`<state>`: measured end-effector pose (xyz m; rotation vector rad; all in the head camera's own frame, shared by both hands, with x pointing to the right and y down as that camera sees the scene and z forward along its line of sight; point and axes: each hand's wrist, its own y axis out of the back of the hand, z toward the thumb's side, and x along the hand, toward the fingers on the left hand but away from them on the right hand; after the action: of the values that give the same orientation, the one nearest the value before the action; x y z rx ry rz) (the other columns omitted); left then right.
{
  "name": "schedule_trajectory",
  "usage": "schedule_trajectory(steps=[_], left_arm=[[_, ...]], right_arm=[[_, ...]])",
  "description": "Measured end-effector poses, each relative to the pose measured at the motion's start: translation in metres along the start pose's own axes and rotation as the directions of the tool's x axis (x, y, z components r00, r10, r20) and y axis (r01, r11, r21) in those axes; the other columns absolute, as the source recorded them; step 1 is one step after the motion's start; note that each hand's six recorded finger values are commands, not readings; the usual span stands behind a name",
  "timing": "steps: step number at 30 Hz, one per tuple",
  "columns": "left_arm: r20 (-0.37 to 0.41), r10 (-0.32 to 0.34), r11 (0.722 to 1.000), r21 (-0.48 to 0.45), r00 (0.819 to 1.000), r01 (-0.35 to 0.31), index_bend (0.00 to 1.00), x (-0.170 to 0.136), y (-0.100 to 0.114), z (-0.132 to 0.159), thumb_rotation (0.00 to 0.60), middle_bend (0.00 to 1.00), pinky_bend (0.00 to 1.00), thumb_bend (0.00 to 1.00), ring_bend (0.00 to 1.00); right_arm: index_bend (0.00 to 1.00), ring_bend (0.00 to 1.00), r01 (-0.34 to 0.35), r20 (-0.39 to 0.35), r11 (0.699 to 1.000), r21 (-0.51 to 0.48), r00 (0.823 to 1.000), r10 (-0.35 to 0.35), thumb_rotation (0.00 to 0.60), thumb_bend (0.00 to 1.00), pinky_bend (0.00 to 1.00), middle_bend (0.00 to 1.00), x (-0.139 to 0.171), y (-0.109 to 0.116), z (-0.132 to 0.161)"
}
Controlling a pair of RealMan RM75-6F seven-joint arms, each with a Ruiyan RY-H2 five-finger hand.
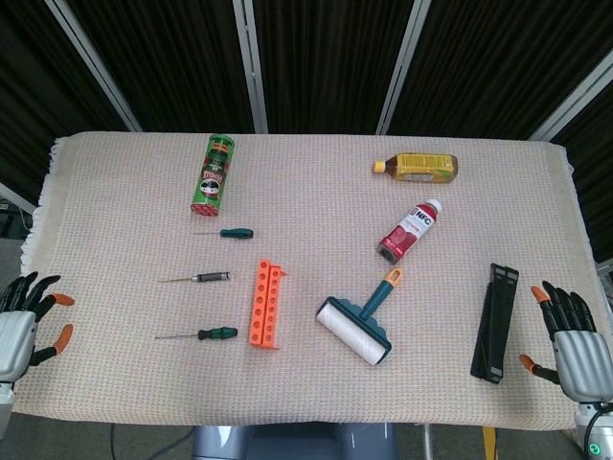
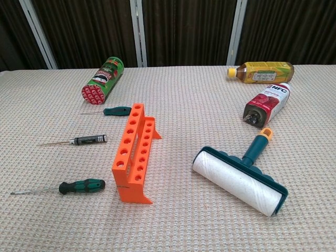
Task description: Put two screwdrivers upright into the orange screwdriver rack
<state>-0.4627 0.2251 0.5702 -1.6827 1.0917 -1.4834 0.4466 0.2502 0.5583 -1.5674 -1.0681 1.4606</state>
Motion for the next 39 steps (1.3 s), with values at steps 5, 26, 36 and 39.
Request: schedule_trajectory(steps=[5,26,36,39], left_arm=[[0.057,-0.054,0.998,0.015,0.997,0.053,0.37,0.021,-0.007,0.015,0.600,0.12,0.00,0.40,0.00],[0.207,-0.251,0.967,0.104,0.946,0.234,0.36,0.145,-0.060,0.119,0.600,0.06,0.00,0.32,0.00],[0.199,-0.318,0.944,0.156,0.927,0.291,0.37,0.175,-0.103,0.162,0.600,0.05,0.00,0.33,0.00],[0.197,-0.342,0.936,0.156,0.919,0.315,0.39,0.176,-0.114,0.172,0.600,0.05,0.00,0.32,0.00]], right_arm=[[0.00,0.00,-0.002,0.006,1.000,0.002,1.000,0.002,0.600,0.00,0.00,0.00,-0.001,0.000,0.000],[0.00,0.00,0.006,0.047,1.000,-0.001,0.999,-0.006,0.600,0.00,0.00,0.00,0.002,0.005,-0.008],[0.00,0.00,-0.002,0.057,1.000,-0.005,0.998,0.002,0.600,0.00,0.00,0.00,0.001,0.003,-0.010],[0.00,0.00,0.000,0.061,1.000,-0.005,0.998,0.000,0.600,0.00,0.00,0.00,0.002,0.003,-0.012]])
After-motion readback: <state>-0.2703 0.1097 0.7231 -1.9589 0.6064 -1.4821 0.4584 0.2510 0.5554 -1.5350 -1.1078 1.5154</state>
